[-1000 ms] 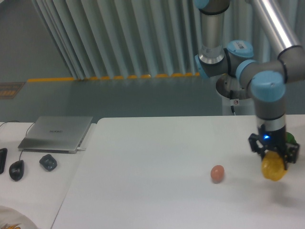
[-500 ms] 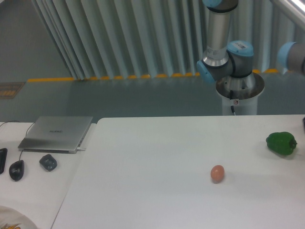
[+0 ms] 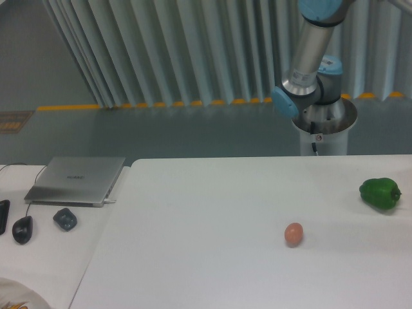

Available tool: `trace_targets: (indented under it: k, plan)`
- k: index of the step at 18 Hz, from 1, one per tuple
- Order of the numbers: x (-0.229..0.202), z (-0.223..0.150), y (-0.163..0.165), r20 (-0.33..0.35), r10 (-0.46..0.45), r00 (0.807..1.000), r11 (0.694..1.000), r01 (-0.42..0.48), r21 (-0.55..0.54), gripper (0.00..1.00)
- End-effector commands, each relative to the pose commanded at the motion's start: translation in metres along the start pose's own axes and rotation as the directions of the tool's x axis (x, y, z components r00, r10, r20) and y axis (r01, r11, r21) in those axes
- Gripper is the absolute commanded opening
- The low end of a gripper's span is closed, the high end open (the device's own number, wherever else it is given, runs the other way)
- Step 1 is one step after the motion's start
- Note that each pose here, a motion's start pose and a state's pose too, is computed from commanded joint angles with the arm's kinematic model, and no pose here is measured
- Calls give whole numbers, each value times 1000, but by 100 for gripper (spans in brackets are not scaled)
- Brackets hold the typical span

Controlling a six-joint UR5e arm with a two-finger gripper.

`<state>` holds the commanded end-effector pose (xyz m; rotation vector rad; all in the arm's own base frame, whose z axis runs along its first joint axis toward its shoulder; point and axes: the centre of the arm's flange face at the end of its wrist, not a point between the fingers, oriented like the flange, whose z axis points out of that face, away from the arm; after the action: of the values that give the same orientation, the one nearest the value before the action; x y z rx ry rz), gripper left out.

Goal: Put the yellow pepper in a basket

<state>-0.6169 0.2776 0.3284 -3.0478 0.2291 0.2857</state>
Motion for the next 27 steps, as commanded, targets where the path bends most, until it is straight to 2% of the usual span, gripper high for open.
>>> trace_targets:
  k: [2, 3, 4, 5, 6, 10, 13, 16, 19, 21, 22, 24, 27]
  plan:
    - [-1, 5, 0, 0, -2, 1000, 1000, 2, 0, 39]
    - [-1, 5, 0, 0, -6, 1000, 1000, 6, 0, 61]
    - [-1, 5, 0, 0, -8, 1000, 1000, 8, 2, 68]
    - [-1, 3, 0, 4, -7, 1000, 1000, 7, 2, 80]
    - [-1, -1, 0, 10, -9, 1000, 1000, 9, 2, 99]
    - [7, -23, -7, 34, 9, 999, 1000, -9, 12, 100]
    - [19, -48, -13, 55, 13, 998, 998, -16, 61, 100]
    - [38, -70, -30, 67, 28, 997, 989, -37, 144, 100]
    - [74, -107, -48, 48, 70, 996, 984, -77, 161, 100]
    - [89, -120, -64, 43, 173, 984, 971, -177, 160, 100]
    - [96, -124, -67, 37, 269, 962, 949, -271, 159, 100]
    - [102, -125, -75, 36, 357, 934, 920, -358, 160, 100]
    - [106, -121, -86, 10, 397, 918, 904, -393, 168, 100]
